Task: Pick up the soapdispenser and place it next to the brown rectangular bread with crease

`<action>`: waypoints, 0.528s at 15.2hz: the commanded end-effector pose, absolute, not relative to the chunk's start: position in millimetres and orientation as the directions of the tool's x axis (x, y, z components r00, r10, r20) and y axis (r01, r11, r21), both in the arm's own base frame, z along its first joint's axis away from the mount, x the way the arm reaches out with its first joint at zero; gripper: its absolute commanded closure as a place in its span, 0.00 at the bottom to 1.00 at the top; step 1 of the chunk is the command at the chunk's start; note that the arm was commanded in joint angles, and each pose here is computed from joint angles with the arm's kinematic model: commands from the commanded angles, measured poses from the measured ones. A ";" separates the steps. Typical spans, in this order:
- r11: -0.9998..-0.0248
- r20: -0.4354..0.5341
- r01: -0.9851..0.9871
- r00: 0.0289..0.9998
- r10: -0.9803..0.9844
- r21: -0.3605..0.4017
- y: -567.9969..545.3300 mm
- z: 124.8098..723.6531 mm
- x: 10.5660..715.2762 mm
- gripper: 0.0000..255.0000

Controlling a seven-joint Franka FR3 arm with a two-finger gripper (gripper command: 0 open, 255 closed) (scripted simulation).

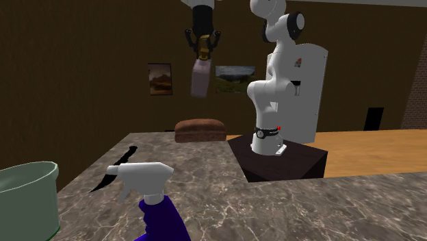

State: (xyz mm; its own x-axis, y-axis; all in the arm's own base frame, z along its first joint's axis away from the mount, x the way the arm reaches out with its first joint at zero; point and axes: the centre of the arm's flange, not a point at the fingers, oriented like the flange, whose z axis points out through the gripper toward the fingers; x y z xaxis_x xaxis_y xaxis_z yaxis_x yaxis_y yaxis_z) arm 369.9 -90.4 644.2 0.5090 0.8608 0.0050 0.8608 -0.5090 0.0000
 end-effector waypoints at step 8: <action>-0.508 0.005 0.861 0.508 0.861 -0.001 -119.2 618.4 345.4 1.00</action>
